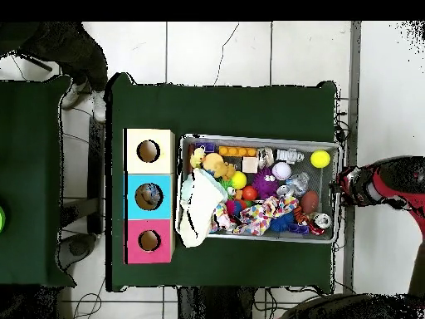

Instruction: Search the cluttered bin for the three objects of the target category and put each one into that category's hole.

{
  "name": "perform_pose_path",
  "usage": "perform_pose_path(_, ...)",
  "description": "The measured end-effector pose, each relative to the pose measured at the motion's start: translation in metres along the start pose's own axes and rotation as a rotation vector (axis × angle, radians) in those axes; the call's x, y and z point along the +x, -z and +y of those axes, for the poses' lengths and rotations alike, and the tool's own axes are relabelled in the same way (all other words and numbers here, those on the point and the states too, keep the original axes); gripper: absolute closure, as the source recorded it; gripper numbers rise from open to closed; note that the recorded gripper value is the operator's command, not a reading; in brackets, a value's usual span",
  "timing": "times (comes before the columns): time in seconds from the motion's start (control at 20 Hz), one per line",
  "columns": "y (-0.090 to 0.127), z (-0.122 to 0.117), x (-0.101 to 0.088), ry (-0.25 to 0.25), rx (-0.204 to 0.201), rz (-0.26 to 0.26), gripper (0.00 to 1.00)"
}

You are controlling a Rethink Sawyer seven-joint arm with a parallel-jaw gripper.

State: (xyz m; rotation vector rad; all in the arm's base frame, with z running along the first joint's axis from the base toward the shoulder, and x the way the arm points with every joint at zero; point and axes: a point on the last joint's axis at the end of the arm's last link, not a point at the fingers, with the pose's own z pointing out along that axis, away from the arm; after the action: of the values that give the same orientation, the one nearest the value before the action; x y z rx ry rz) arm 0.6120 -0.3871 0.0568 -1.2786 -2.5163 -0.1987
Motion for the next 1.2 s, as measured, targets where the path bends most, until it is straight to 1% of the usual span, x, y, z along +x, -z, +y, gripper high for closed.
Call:
perform_pose_path(0.1,-0.005,0.001,0.003,-0.004,-0.007,0.009,1.00)
perform_pose_path(0.15,-0.011,0.002,0.006,-0.009,-0.017,0.023,1.00)
perform_pose_path(0.35,-0.021,0.006,0.013,-0.015,-0.036,0.052,1.00)
perform_pose_path(0.55,-0.026,0.011,0.014,-0.020,-0.057,0.065,1.00)
perform_pose_path(0.6,-0.031,0.015,0.015,-0.023,-0.070,0.067,1.00)
perform_pose_path(0.75,-0.035,0.016,0.015,-0.025,-0.077,0.067,1.00)
perform_pose_path(1.1,-0.057,0.021,0.017,-0.028,-0.088,0.079,1.00)
perform_pose_path(1.2,-0.067,0.022,0.017,-0.026,-0.090,0.088,1.00)
